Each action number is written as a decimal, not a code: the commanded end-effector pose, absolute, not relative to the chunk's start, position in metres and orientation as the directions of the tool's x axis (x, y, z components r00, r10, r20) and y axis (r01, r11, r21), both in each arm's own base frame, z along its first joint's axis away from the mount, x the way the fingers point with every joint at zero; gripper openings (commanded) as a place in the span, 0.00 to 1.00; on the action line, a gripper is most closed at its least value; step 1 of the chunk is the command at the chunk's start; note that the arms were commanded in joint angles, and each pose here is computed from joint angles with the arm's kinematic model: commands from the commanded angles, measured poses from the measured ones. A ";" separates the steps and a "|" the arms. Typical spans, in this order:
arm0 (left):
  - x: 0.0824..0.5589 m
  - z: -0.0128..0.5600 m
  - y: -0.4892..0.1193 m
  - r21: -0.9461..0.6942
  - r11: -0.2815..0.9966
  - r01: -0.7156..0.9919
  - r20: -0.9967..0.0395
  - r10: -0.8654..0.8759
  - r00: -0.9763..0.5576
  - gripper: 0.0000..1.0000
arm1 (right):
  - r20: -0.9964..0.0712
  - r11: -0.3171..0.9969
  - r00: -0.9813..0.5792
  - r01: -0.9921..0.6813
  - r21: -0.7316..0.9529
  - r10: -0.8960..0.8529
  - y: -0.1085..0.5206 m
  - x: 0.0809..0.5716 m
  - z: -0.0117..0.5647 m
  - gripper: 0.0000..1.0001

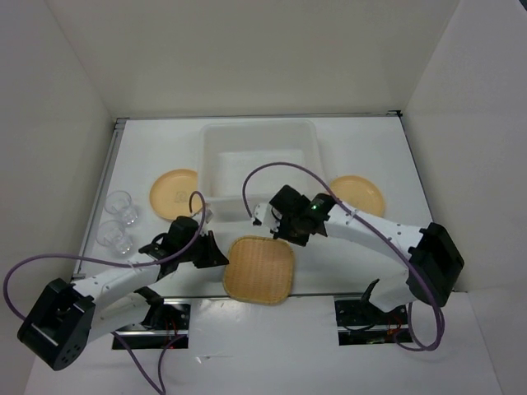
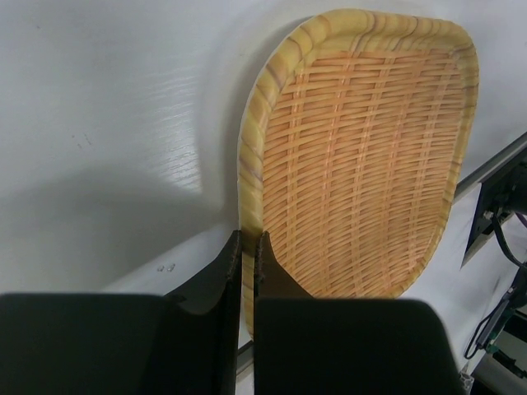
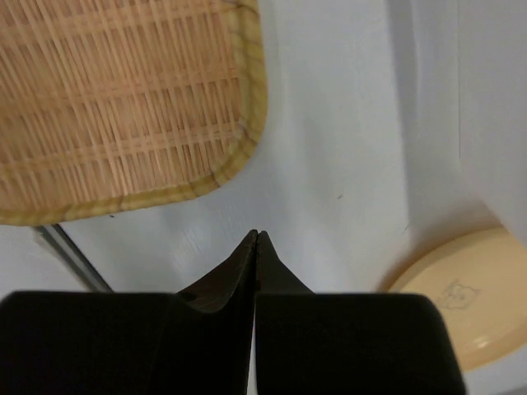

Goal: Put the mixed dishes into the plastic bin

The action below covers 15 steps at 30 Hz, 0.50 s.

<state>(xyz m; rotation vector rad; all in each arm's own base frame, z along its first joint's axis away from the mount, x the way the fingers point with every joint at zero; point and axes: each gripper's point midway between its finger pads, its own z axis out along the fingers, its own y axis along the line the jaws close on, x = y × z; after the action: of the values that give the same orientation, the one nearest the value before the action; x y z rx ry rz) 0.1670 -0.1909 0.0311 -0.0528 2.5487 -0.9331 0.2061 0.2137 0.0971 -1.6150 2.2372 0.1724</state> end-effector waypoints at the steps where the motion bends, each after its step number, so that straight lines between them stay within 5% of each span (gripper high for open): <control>1: 0.162 0.024 -0.190 -0.604 0.788 0.115 -0.352 -0.135 -0.926 0.06 | -0.221 0.152 -0.072 -0.917 -0.369 -0.973 0.191 0.213 0.091 0.00; 6: 0.162 0.016 -0.190 -0.589 0.801 0.105 -0.330 -0.120 -0.936 0.06 | -0.147 -0.013 0.085 -0.900 -0.435 -0.985 0.169 0.207 0.087 0.00; 15: 0.164 0.023 -0.190 -0.586 0.803 0.106 -0.340 -0.125 -0.932 0.07 | -0.251 -0.122 0.244 -0.900 -0.419 -0.937 0.175 0.185 0.075 0.00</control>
<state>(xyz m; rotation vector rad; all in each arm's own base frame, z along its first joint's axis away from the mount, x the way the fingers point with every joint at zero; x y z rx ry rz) 0.1692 -0.1977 0.0271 -0.0350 2.5913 -0.9508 0.1844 0.1565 0.0752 -2.0201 1.7855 -0.1802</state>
